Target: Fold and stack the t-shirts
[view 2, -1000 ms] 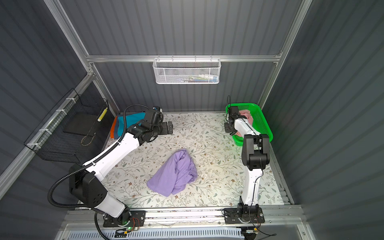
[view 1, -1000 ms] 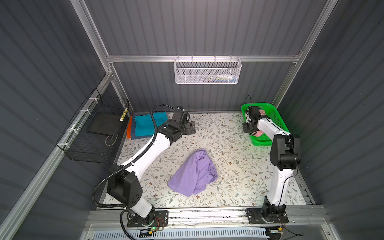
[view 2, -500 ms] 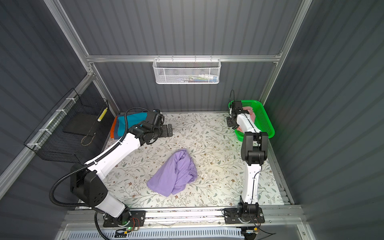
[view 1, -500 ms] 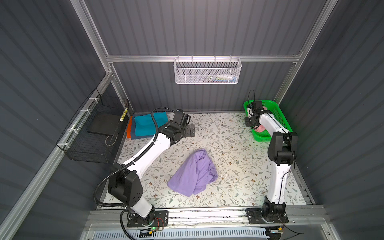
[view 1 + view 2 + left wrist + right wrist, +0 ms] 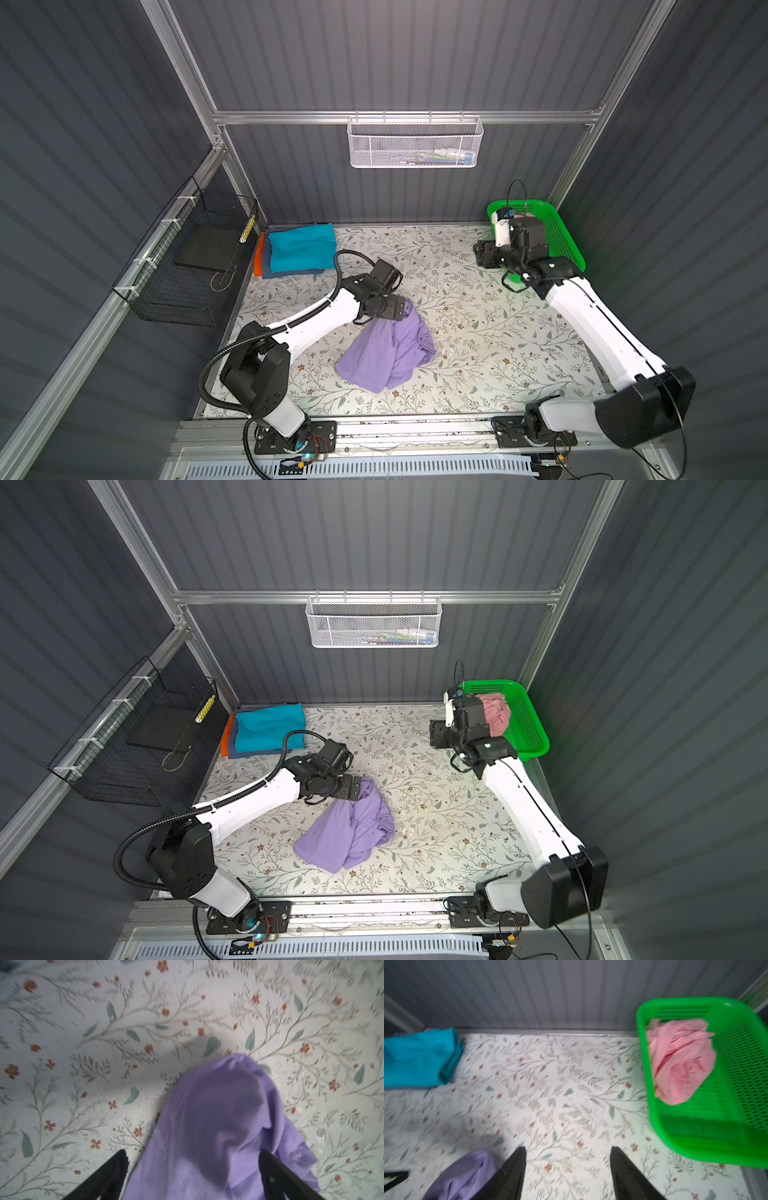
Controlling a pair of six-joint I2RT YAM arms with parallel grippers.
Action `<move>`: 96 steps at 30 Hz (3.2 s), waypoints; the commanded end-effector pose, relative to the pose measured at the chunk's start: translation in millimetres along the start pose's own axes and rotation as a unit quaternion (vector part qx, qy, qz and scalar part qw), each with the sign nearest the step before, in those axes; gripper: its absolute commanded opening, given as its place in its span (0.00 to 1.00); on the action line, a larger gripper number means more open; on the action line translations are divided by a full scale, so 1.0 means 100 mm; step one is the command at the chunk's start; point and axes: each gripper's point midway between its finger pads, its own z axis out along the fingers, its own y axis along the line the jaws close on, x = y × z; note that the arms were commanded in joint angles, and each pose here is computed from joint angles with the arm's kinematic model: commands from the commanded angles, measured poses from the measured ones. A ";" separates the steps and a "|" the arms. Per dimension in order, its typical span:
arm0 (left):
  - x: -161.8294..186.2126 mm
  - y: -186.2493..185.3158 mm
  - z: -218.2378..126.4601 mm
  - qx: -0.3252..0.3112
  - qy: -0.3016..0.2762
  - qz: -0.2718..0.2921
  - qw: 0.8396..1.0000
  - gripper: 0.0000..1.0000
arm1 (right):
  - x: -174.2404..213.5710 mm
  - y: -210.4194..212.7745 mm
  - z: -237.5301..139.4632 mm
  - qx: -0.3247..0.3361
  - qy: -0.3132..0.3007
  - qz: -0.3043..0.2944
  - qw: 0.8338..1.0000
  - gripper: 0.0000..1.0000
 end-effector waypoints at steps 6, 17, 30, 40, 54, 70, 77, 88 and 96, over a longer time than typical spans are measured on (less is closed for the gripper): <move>0.58 -0.10 0.29 0.046 0.077 -0.037 0.995 0.75 | 1.76 0.78 0.06 -0.110 0.194 0.031 0.974 0.75; 0.15 -0.22 0.07 0.045 0.036 -0.018 0.998 0.00 | 2.44 1.70 0.38 -0.224 0.236 0.042 0.945 0.61; -1.31 -0.54 -1.32 0.063 -0.179 0.033 0.981 0.00 | 0.55 1.16 0.16 -0.143 0.038 -0.038 0.988 0.00; -1.54 -0.16 -1.98 0.000 -0.285 0.035 0.958 0.00 | -0.46 -0.22 -0.90 0.066 -0.154 0.044 0.985 0.00; -1.48 0.59 -2.43 -0.136 -0.317 -0.024 0.938 0.00 | -0.92 -0.38 -1.81 0.098 -0.281 0.054 0.953 0.00; -1.80 0.26 -0.48 -0.041 -0.112 0.019 0.993 1.00 | -0.53 -0.04 -0.68 0.015 -0.133 0.060 0.989 0.00; -1.52 -0.22 -0.64 -0.016 -0.128 0.067 0.989 0.95 | -0.44 0.02 -0.37 0.007 -0.089 0.052 0.995 0.00; -0.50 -1.66 -0.59 0.128 -0.130 0.218 0.959 0.93 | -0.98 0.42 -0.34 -0.089 -0.107 0.075 0.987 0.00; -0.24 -2.08 0.02 0.090 -0.104 0.252 0.958 1.00 | -1.08 0.61 -0.22 -0.137 -0.089 0.103 0.981 0.00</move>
